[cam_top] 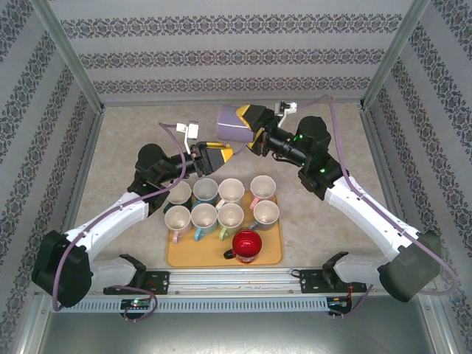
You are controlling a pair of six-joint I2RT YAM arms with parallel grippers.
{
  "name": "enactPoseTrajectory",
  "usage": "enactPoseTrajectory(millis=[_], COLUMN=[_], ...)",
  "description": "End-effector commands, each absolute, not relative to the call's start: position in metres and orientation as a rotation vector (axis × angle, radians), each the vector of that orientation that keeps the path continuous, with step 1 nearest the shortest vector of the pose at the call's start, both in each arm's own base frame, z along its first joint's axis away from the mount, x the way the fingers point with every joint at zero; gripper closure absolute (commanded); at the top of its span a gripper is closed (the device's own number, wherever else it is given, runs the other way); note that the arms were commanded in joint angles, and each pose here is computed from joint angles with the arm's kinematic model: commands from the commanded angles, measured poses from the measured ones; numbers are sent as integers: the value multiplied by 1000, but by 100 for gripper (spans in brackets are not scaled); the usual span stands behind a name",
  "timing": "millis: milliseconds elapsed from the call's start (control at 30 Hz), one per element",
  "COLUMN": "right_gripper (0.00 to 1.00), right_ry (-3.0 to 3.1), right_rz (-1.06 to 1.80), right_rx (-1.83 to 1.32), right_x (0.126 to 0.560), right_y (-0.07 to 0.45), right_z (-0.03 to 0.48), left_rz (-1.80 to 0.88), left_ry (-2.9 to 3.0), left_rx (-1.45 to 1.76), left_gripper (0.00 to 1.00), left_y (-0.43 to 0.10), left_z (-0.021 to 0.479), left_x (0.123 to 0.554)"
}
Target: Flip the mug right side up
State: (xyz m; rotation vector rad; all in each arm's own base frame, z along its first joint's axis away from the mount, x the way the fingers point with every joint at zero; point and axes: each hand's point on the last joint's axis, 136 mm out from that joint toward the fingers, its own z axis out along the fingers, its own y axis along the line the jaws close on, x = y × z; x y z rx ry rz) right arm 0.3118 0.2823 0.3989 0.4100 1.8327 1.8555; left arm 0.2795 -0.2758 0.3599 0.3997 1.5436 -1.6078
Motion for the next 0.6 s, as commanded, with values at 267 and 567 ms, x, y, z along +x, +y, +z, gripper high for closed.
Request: enactPoseTrajectory(millis=[267,567], right_gripper=[53,53], right_ry=[1680,1677], right_rz=[1986,2013], right_rx=[289,294], right_x=[285,284], right_y=[281,284], right_z=[444,441], left_rz=[-1721,-1744], left_ry=[1402,1388], left_rx=[492,492], left_gripper=[55,73], left_y=[-282,-282], left_z=[383,384], left_x=[265,265])
